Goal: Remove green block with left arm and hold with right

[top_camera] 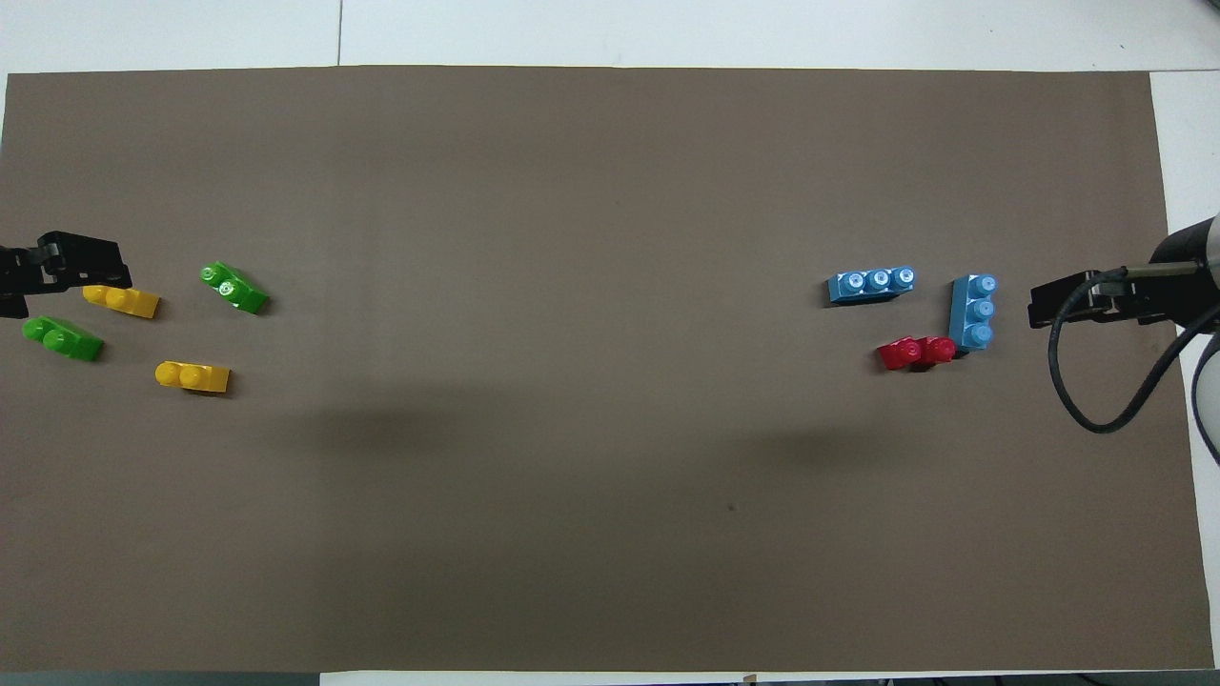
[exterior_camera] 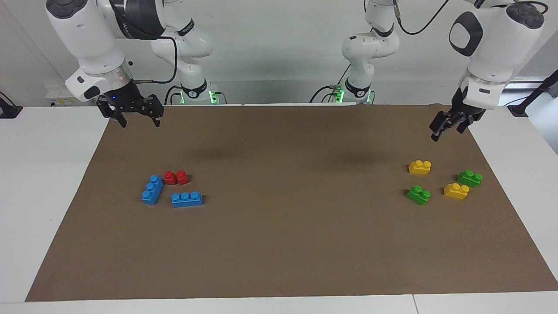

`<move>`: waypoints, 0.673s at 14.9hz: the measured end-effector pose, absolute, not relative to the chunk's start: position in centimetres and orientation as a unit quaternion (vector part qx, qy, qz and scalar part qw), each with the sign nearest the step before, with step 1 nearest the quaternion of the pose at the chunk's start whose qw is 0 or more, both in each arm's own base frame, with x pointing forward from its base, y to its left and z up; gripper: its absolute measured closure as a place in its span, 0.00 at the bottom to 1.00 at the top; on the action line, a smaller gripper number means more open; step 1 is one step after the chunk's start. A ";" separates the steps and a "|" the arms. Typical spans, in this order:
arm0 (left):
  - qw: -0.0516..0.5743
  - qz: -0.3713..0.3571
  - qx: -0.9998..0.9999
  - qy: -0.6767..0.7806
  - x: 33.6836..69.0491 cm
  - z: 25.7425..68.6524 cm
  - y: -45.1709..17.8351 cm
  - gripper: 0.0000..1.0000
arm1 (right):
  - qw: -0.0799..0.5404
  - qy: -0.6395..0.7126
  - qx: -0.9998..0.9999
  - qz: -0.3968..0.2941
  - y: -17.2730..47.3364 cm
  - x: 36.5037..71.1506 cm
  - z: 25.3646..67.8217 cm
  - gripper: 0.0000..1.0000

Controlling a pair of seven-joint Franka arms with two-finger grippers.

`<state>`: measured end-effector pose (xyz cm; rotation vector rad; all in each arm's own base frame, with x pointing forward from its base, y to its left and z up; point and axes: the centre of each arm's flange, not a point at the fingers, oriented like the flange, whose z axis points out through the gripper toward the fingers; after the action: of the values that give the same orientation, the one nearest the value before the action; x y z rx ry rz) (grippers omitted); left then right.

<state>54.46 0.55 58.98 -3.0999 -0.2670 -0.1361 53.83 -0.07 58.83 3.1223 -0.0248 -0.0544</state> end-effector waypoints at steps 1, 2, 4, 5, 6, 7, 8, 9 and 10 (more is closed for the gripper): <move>0.015 -0.037 -0.997 -0.068 53.7 59.6 -0.2 0.00 | 0.009 -0.015 1.000 -0.017 -0.1 53.8 58.8 0.00; 0.017 -0.030 -0.998 -0.050 53.0 60.1 -0.7 0.00 | 0.010 -0.024 1.000 -0.017 -0.1 53.8 58.9 0.00; 0.019 -0.023 -0.999 -0.032 52.2 60.8 -1.2 0.00 | 0.010 -0.033 0.999 -0.015 0.0 53.9 59.0 0.00; 0.019 -0.024 -0.999 -0.028 51.9 61.2 -1.4 0.00 | 0.010 -0.035 0.999 -0.014 0.0 53.9 59.1 0.00; 0.019 -0.026 -0.999 -0.026 51.6 61.5 -1.5 0.00 | 0.010 -0.037 0.999 -0.012 0.0 53.9 59.3 0.00; 0.020 -0.026 -0.999 -0.024 51.4 61.8 -1.6 0.00 | 0.010 -0.038 0.999 -0.010 0.1 54.0 59.5 0.00; 0.020 -0.023 -0.999 -0.023 51.0 62.2 -1.7 0.00 | 0.009 -0.038 0.999 -0.009 0.1 54.0 59.6 0.00; 0.018 -0.020 -0.999 -0.022 50.7 62.6 -1.8 0.00 | 0.009 -0.038 0.999 -0.008 0.1 54.0 59.7 0.00; 0.011 -0.016 -1.000 -0.023 50.3 63.0 -1.9 0.00 | 0.009 -0.038 0.999 -0.007 0.1 54.0 59.8 0.00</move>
<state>50.34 -1.88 62.99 -3.1187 -0.0710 -0.0502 53.99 0.10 59.77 3.1205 -0.1175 -0.0222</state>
